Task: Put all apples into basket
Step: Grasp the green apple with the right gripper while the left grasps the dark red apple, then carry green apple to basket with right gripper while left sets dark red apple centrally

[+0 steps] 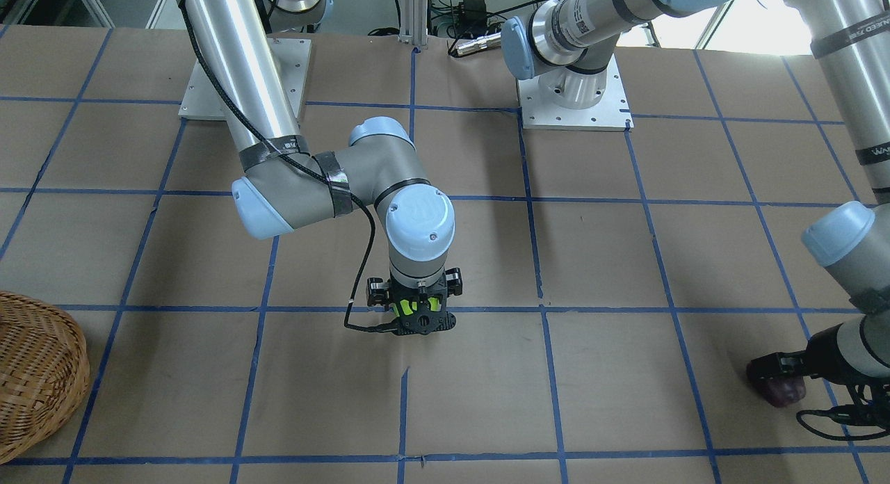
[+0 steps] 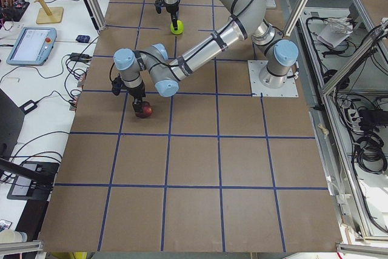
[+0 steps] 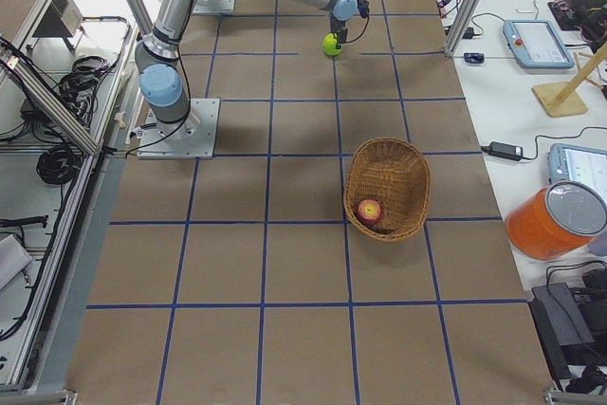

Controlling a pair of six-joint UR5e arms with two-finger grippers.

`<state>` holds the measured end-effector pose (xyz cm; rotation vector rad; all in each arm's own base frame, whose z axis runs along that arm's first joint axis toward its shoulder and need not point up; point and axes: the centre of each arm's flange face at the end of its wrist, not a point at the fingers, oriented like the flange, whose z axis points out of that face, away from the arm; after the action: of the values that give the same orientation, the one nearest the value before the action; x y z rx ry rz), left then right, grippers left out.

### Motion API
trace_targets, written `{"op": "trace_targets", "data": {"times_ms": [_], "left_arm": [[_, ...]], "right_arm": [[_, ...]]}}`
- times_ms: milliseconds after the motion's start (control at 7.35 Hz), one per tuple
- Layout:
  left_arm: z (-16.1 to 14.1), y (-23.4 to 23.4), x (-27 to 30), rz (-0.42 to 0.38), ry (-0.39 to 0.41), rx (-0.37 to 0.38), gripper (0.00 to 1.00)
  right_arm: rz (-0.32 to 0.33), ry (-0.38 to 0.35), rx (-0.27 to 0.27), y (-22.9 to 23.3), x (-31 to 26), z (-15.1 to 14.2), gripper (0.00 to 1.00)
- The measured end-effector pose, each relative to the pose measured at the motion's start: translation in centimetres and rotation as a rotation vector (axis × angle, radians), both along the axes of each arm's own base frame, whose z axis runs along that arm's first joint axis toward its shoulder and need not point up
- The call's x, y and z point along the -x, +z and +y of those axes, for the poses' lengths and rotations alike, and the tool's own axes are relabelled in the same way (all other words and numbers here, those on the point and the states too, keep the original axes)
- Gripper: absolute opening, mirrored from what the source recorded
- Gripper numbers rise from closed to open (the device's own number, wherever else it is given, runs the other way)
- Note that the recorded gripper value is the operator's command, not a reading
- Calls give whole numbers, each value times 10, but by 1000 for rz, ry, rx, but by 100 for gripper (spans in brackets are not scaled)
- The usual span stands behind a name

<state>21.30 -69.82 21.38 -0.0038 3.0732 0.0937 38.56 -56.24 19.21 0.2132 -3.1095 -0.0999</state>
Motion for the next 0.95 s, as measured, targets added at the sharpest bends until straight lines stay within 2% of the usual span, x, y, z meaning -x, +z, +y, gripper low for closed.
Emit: {"op": "trace_targets", "data": {"times_ms": [136, 272, 408, 544, 680, 817, 953], "left_arm": [[-1, -12, -2, 2, -6, -8, 100], [-2, -20, -2, 5, -10, -14, 100], [-2, -26, -2, 8, -13, -20, 84], [-2, -31, -2, 12, -13, -26, 55], [0, -33, -2, 15, -13, -30, 41], [1, -30, -1, 16, -11, -32, 40], [4, -21, 4, 23, -11, -43, 40]], "right_arm": [[-10, -4, 10, -5, 2, 2, 11], [-35, -14, 22, -3, 5, -1, 12], [-64, -29, 24, 10, 12, -8, 11], [-67, -53, 7, 35, 38, -26, 10], [-59, -76, -34, 70, 98, -58, 10], [-55, -78, -52, 107, 176, -89, 10], [-40, -50, -36, 135, 261, -112, 10]]}}
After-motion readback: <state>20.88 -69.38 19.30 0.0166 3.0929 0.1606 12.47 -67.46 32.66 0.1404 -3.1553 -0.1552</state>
